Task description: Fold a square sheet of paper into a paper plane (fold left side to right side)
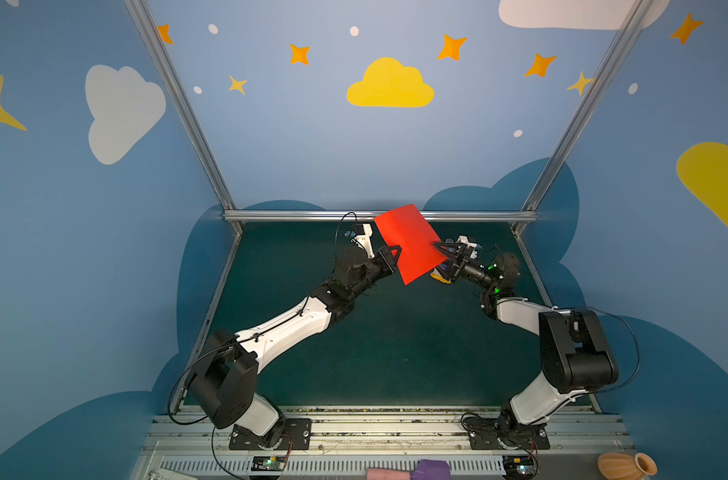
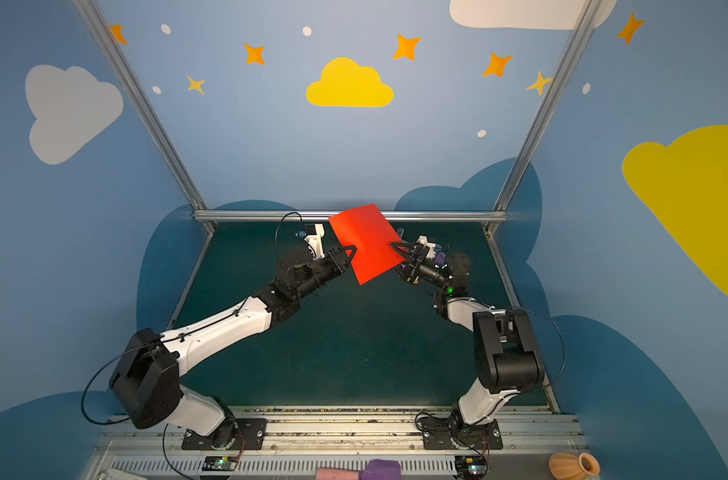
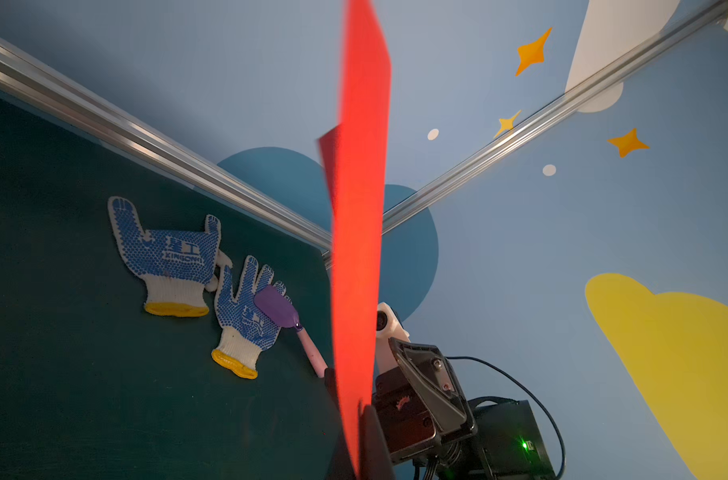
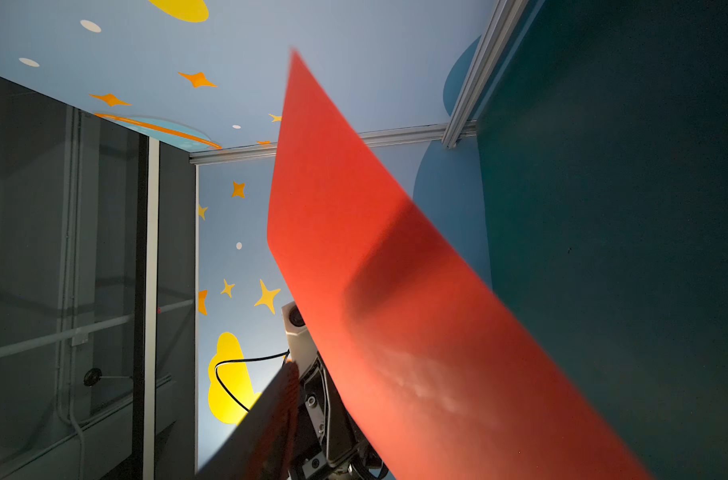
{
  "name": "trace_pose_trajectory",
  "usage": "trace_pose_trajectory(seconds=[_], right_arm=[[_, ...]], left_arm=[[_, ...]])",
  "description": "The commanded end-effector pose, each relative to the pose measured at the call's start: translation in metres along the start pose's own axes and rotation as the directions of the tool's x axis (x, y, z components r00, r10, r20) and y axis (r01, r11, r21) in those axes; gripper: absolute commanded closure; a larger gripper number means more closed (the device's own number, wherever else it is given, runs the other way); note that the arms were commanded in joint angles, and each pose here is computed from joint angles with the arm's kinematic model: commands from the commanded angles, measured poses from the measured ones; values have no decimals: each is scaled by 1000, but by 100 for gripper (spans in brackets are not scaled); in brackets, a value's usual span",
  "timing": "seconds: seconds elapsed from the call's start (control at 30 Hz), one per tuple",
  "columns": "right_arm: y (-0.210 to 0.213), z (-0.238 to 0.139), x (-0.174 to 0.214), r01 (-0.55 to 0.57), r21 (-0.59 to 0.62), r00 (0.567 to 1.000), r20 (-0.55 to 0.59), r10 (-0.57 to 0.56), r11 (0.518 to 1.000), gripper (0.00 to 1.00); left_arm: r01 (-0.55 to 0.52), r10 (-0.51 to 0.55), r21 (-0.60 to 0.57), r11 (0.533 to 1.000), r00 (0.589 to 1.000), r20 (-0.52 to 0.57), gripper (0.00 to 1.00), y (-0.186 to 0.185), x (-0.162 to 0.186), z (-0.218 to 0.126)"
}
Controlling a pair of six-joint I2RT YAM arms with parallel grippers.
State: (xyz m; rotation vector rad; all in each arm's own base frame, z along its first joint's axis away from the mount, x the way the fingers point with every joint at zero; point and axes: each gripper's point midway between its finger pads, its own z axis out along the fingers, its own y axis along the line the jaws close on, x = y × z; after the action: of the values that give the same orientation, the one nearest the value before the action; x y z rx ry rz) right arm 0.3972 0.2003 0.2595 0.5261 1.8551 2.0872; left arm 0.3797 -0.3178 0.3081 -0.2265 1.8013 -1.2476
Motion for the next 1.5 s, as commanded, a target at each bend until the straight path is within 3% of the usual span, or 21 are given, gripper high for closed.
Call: trace_pose_trajectory(seconds=[0.0, 0.17, 0.4, 0.43, 0.5, 0.6, 0.7, 0.9, 1.03, 1.2, 1.33, 1.47], right_arm=[[10, -1, -3, 46, -31, 999, 7, -46, 998, 47], [7, -2, -5, 51, -17, 999, 16, -51, 999, 59], [10, 4, -7, 87, 32, 996, -17, -86, 996, 99], [9, 6, -7, 98, 48, 995, -28, -97, 994, 100], [8, 8, -6, 122, 92, 991, -59, -117, 988, 100], [4, 10, -4, 170, 184, 982, -117, -150, 968, 100], [7, 12, 2, 267, 267, 954, -210, -214, 926, 100], [11, 11, 12, 435, 408, 884, -366, -293, 803, 100], [15, 12, 24, 541, 436, 817, -476, -326, 719, 100], [34, 20, 59, 675, 382, 695, -618, -368, 631, 100], [54, 25, 89, 725, 319, 625, -678, -387, 610, 100], [81, 30, 114, 727, 256, 609, -670, -425, 637, 100]], left_arm=[[4, -4, 7, 1000, 997, 72, 97, -7, -13, -11], [18, -16, -13, 1000, 996, 88, 97, 1, -12, -17], [27, -25, -13, 1000, 997, 79, 97, 5, -5, -21], [27, -25, -15, 1000, 997, 77, 97, 6, -5, -22], [21, -19, -32, 999, 997, 76, 93, 10, -4, -27], [23, -18, -74, 997, 997, 70, 56, 22, -2, -42], [13, -6, -134, 991, 998, 56, 29, 43, 2, -67], [-9, 24, -209, 978, 998, 65, 5, 81, -10, -114], [-108, 108, -216, 971, 994, -9, 0, 87, -18, -124], [-195, 181, -136, 971, 977, -110, 0, 85, -19, -113], [-208, 199, -35, 977, 963, -181, 0, 77, -15, -100], [-185, 196, 72, 980, 957, -215, 0, 63, -13, -91]])
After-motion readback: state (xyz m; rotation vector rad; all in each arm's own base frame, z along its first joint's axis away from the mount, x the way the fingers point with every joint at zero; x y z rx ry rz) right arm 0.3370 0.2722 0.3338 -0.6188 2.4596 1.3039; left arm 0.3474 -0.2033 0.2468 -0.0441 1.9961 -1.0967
